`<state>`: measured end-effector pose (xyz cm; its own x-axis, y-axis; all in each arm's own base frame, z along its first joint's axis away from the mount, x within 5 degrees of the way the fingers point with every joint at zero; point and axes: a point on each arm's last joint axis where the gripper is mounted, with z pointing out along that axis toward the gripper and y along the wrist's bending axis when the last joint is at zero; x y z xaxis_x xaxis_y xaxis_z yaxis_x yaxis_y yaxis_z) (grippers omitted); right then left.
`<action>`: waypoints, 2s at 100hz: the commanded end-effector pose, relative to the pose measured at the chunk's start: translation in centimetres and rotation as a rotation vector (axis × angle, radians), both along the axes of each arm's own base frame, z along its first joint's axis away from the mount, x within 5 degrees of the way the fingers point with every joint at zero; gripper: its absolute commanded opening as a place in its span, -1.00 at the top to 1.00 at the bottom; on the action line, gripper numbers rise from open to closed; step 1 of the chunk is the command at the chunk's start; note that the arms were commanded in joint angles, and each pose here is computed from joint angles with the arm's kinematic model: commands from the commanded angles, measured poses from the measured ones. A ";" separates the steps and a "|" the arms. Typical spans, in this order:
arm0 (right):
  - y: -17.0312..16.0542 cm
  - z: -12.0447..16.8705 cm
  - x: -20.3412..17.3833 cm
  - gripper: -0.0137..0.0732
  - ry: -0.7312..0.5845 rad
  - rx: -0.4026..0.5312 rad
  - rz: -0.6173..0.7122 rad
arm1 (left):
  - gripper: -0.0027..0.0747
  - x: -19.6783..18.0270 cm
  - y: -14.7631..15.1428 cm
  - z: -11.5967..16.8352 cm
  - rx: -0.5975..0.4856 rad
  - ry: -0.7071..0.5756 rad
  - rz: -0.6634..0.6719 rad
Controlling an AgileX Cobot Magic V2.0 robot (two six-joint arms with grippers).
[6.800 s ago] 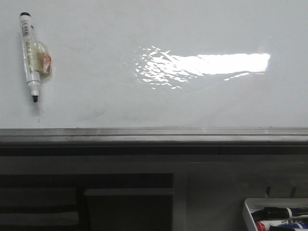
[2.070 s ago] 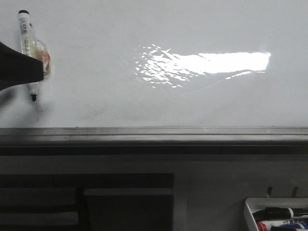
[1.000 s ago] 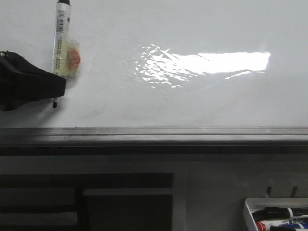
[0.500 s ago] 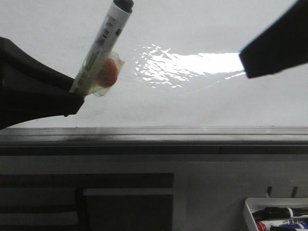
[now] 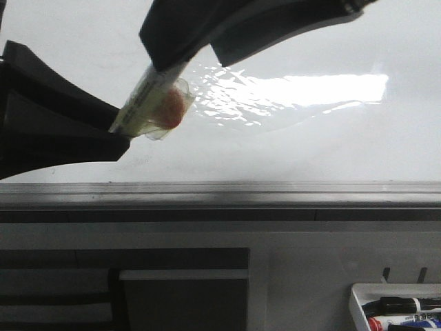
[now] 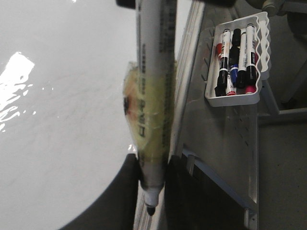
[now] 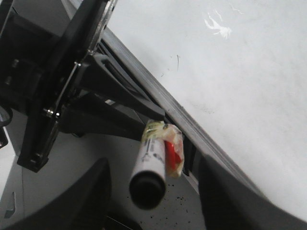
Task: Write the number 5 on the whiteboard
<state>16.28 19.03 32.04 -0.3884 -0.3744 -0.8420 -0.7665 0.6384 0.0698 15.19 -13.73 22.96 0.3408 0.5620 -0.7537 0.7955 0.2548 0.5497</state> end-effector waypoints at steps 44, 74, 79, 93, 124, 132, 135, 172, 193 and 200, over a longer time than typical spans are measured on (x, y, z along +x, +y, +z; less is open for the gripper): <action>1.8 0.9 1.4 0.83 -0.016 0.033 -0.003 | 0.94 0.0 -0.5 1.7 -0.087 -0.038 -0.029; 1.7 0.6 1.3 0.83 0.003 0.013 0.003 | -0.17 0.0 -0.5 1.9 -0.113 -0.020 -0.018; 1.7 0.5 1.2 0.83 0.014 0.002 0.006 | -0.16 0.0 -0.5 1.9 -0.113 -0.020 -0.018; 1.7 0.3 1.1 0.83 0.028 -0.007 0.006 | -0.16 -0.1 -0.2 2.2 -0.141 0.007 0.011; 0.8 3.4 3.1 0.83 -0.058 0.085 -0.073 | -0.16 -2.6 2.0 3.9 -0.283 0.044 0.117; 0.3 4.2 3.7 0.83 -0.070 0.096 -0.097 | -0.16 -2.8 3.1 4.5 -0.311 0.038 0.218; 0.2 4.4 3.9 0.83 -0.074 0.099 -0.106 | -0.16 -2.9 3.4 4.7 -0.329 0.043 0.253; -0.3 6.2 4.6 0.83 -0.117 0.123 -0.130 | -0.15 -3.6 4.8 5.7 -0.405 0.043 0.346; 0.3 6.5 5.5 0.83 -0.140 0.144 -0.137 | -0.15 -3.5 4.9 5.7 -0.439 0.082 0.377; 0.7 6.7 6.0 0.83 -0.155 0.147 -0.138 | -0.15 -3.5 4.9 5.7 -0.439 0.082 0.379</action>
